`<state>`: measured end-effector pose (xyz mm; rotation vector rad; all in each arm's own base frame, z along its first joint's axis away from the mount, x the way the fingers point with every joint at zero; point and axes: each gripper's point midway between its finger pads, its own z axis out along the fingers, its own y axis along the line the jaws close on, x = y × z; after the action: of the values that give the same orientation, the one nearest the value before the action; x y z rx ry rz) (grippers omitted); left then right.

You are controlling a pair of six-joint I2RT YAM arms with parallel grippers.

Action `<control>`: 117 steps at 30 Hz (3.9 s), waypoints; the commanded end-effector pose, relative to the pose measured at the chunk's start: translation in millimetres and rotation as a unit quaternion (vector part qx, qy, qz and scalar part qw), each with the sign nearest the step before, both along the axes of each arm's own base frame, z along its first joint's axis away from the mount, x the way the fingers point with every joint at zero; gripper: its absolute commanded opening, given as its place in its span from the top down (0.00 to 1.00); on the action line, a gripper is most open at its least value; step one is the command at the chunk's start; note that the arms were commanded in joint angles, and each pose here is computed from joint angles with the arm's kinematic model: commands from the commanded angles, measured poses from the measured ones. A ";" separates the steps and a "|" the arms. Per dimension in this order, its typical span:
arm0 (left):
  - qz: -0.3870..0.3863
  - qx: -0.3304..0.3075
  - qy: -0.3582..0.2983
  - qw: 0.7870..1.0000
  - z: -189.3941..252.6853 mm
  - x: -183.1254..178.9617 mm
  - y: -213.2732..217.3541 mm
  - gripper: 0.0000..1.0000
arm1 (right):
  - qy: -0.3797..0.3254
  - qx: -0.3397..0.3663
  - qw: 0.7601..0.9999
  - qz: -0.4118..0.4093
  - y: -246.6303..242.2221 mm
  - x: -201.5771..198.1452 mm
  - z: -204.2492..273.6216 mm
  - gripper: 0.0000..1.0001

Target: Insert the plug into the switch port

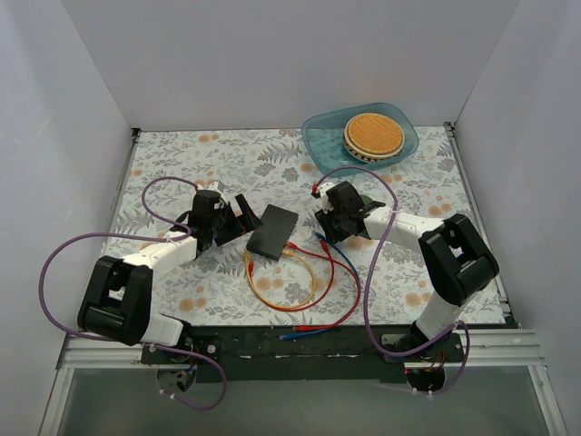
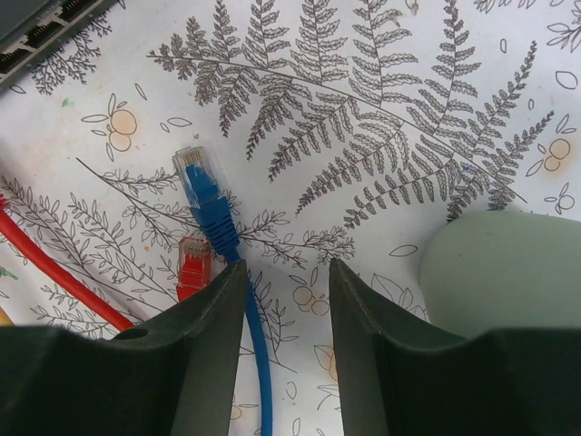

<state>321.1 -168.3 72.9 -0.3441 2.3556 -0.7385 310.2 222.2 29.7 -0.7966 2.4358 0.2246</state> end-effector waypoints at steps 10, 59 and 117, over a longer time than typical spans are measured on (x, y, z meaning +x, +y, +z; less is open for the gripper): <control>-0.011 0.001 0.003 1.000 -4.4 -3.3 -1.9 0.02 | 0.008 0.051 0.998 0.047 22.6 -4.5 9.7 0.53; -0.278 -0.166 -0.248 0.913 131.8 -72.2 -106.9 0.31 | -0.085 0.295 0.894 0.328 79.2 -97.7 151.3 0.99; -0.269 -0.155 -0.225 0.923 134.7 -67.3 -123.9 1.00 | -0.180 0.167 0.935 0.257 101.4 -65.1 146.0 0.66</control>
<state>251.8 -290.9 176.8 0.3208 1.9880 -1.2886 234.5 321.6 167.8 -1.2026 1.7806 0.6694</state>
